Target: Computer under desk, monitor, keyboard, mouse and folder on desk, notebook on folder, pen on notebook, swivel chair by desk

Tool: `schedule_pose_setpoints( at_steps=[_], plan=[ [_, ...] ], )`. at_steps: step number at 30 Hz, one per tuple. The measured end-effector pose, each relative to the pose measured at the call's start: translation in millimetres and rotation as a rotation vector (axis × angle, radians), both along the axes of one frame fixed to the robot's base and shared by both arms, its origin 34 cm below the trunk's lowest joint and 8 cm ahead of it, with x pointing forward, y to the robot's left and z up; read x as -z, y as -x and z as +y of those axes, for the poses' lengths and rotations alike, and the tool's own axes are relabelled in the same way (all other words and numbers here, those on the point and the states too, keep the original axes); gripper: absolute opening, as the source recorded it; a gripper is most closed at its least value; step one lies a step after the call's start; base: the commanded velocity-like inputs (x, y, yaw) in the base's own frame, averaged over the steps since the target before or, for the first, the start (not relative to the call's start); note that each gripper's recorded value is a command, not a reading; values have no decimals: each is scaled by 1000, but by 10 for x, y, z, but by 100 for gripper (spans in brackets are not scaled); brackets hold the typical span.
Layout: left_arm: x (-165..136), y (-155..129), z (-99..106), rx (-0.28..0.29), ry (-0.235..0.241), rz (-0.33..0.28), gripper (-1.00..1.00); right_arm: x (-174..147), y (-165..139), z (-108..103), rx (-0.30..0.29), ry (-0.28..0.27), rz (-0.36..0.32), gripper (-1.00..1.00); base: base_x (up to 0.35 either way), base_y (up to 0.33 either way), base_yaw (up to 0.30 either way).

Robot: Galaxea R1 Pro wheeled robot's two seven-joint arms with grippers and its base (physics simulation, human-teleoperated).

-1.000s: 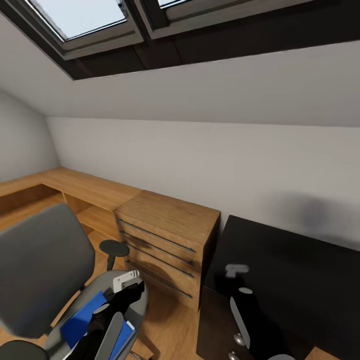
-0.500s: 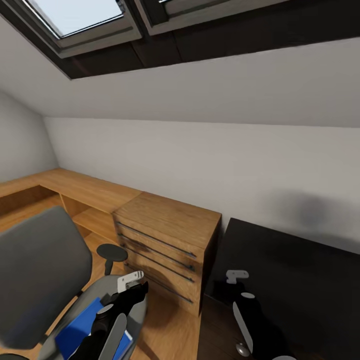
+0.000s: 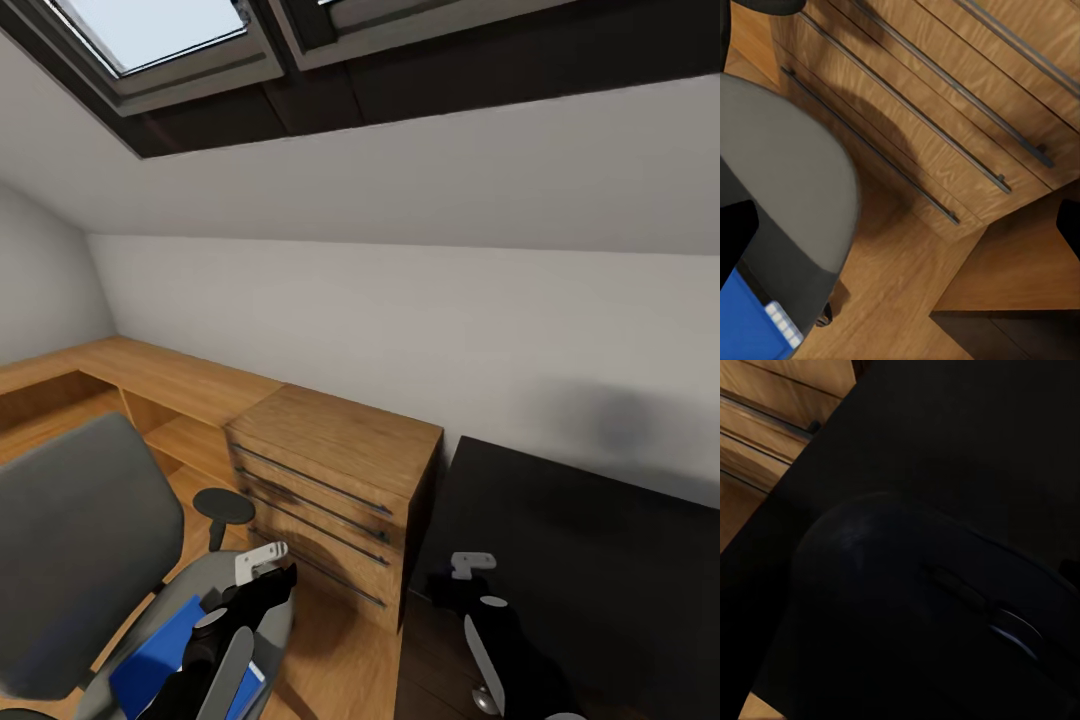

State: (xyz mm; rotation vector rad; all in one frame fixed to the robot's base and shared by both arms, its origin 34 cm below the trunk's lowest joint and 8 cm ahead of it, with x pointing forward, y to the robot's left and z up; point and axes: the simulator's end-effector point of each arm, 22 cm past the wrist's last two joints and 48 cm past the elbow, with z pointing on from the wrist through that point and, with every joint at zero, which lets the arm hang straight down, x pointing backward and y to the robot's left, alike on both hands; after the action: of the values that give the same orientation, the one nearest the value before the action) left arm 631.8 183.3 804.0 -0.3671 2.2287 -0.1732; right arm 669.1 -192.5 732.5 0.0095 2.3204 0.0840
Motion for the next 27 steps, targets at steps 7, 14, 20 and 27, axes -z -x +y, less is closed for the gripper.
schedule_pose_setpoints(
  at_steps=[7,14,20,27],
  plan=[
    [-3,1,-9,0,1,0,100,20,-2,-90,14,14,-2,-100,0,0,0],
    [-4,1,-11,1,1,-1,100,30,-185,-252,26,29,-29,-100,0,0,0],
    [-6,0,-13,1,2,-2,100,32,-212,-280,27,32,-36,-100,0,0,0],
    [-6,0,-13,1,2,-2,100,30,-214,-266,24,29,-37,-100,0,0,0]
  ],
)
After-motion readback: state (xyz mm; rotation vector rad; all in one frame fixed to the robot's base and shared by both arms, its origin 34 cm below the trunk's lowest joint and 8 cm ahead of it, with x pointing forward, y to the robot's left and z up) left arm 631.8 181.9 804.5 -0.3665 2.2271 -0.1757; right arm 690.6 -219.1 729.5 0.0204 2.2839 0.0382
